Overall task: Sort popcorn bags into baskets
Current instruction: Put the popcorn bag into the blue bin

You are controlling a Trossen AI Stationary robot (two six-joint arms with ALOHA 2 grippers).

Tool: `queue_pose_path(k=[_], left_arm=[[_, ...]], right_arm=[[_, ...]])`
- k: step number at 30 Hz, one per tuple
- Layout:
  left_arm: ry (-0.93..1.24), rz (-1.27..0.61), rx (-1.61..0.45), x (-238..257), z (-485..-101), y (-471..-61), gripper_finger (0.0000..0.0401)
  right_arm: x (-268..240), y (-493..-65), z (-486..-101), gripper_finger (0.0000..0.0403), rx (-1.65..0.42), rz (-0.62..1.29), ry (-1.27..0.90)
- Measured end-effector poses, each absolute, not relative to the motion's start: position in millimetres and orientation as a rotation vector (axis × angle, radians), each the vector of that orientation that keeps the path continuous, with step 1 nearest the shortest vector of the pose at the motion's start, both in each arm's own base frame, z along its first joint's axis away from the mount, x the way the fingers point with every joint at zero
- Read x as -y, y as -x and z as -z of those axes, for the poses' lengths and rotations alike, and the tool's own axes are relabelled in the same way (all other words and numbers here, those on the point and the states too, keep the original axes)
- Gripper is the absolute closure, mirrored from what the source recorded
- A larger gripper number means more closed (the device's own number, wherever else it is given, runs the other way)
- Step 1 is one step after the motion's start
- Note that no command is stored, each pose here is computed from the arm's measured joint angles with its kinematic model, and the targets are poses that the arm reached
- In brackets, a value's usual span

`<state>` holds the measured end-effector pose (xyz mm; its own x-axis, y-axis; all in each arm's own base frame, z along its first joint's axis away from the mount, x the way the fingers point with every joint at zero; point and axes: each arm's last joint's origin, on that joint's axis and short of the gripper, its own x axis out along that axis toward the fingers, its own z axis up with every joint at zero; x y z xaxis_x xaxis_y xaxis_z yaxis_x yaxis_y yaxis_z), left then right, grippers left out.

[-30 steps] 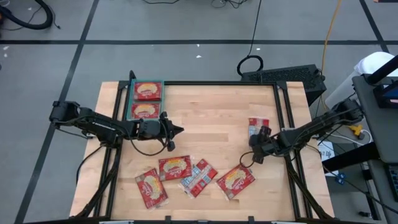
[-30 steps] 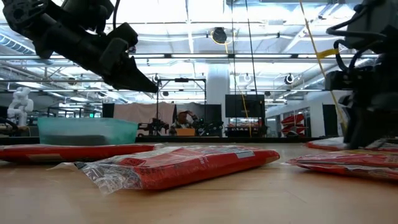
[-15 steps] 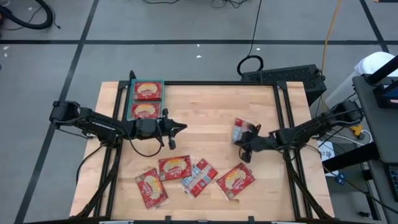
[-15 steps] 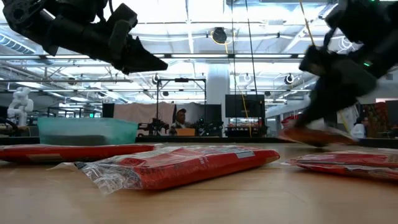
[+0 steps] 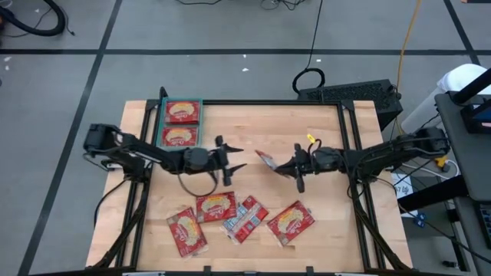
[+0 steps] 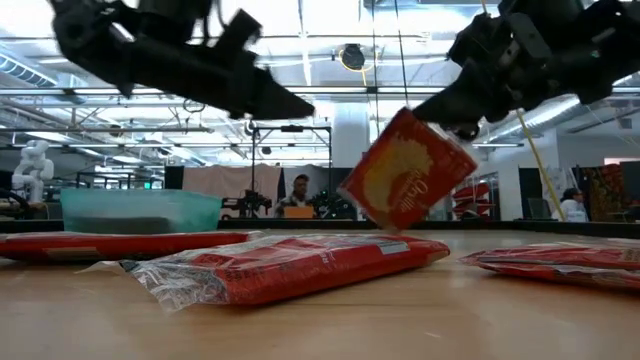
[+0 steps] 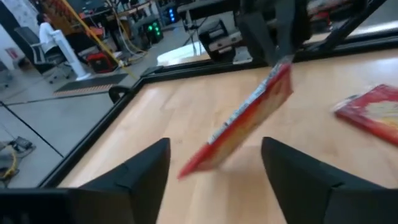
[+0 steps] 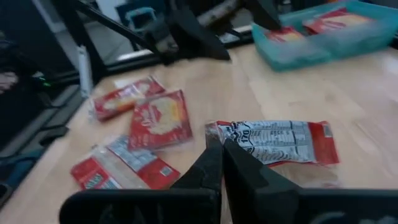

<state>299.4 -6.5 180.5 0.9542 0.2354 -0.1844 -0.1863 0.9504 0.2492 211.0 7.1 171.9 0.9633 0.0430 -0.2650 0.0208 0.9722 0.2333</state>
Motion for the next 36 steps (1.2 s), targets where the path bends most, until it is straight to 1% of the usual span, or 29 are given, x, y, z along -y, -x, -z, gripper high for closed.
queue_pose_path(k=[3,6,10,13,16,20,22,26,27,28,30,32,34,36], left_arm=[[-0.265,-0.196,-0.227,5,-177,-318,0.0126],[-0.292,-0.147,-0.221,3,-177,-334,0.0126],[-0.270,-0.045,-0.205,-11,-178,-349,0.0141],[-0.235,0.031,-0.220,-24,-177,-357,0.0162],[-0.210,0.100,-0.278,-34,-169,-364,0.0194],[-0.202,0.153,-0.313,-44,-157,-371,0.0249],[-0.193,0.150,-0.330,-48,-151,-373,0.0283],[-0.177,0.140,-0.343,-52,-147,-374,0.0367],[-0.175,0.138,-0.340,-52,-147,-374,0.0384],[-0.173,0.137,-0.334,-52,-148,-374,0.0391],[-0.166,0.128,-0.325,-52,-151,-374,0.0385],[-0.154,0.095,-0.312,-53,-153,-375,0.0368],[-0.153,0.059,-0.318,-54,-153,-374,0.0342],[-0.169,0.030,-0.314,-54,-153,-375,0.0307]], right_arm=[[0,-212,-174,0.0403,-0.258,-0.040,-0.251],[6,-212,-174,0.0403,-0.253,-0.066,-0.257],[12,-211,-174,0.0403,-0.254,-0.104,-0.235],[17,-210,-174,0.0403,-0.252,-0.113,-0.220],[22,-210,-175,0.0403,-0.249,-0.107,-0.214],[27,-209,-174,0.0403,-0.249,-0.102,-0.207],[29,-209,-174,0.0403,-0.248,-0.098,-0.208],[31,-209,-175,0.0403,-0.246,-0.089,-0.209],[31,-209,-175,0.0403,-0.247,-0.089,-0.211],[31,-209,-175,0.0403,-0.247,-0.088,-0.219],[30,-209,-175,0.0403,-0.248,-0.087,-0.228],[30,-209,-174,0.0403,-0.249,-0.087,-0.230],[30,-209,-174,0.0403,-0.250,-0.086,-0.231],[30,-209,-174,0.0403,-0.250,-0.085,-0.234]])
